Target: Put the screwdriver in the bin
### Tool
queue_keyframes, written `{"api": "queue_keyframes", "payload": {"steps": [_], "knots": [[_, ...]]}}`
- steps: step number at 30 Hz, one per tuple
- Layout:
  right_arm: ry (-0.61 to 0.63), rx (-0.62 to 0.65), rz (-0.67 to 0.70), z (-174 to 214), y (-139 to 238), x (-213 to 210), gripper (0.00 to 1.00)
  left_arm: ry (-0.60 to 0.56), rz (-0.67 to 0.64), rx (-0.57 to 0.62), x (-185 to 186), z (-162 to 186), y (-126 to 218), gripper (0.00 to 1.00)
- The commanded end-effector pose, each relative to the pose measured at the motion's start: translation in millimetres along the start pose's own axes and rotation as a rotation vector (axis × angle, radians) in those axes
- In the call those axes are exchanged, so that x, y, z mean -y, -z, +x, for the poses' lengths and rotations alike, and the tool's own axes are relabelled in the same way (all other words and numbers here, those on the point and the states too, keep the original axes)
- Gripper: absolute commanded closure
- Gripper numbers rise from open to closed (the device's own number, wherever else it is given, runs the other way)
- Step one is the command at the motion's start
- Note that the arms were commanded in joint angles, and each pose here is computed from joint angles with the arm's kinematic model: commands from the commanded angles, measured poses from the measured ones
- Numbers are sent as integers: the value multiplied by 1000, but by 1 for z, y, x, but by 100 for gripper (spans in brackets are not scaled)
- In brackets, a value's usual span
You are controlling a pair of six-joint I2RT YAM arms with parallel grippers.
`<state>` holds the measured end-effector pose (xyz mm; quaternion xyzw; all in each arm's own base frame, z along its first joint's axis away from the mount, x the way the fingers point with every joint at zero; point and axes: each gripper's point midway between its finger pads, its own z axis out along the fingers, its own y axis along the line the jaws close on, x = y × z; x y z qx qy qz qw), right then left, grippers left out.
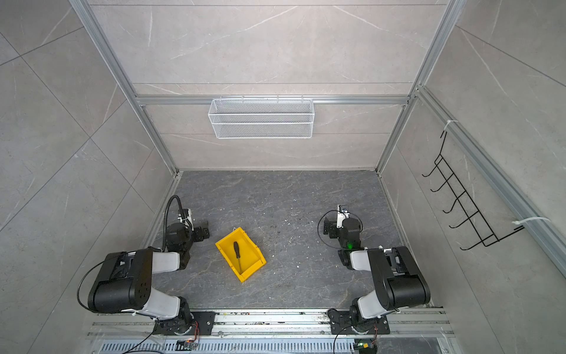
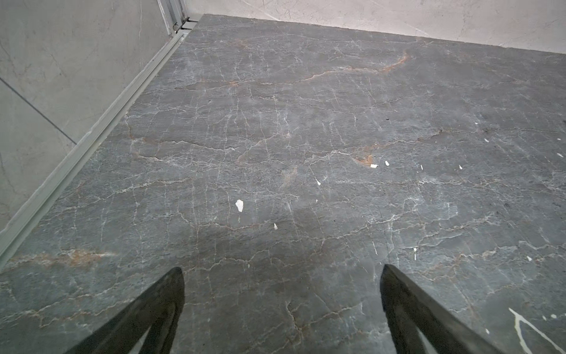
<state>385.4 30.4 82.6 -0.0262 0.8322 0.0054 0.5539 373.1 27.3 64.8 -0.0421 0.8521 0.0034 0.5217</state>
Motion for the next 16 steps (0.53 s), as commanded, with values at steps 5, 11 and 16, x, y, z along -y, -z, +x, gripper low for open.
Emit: {"api": "queue_keyframes", "payload": {"steps": [5, 11, 16], "knots": [[15, 35, -15, -9, 0, -2, 1, -23, 17, 72, 4, -23, -2, 0], [9, 33, -16, -9, -1, -2, 1, -23, 18, 72, 4, -23, -2, 0], [11, 34, -15, -9, -1, -2, 1, -22, 17, 70, 4, -22, -2, 0]]}}
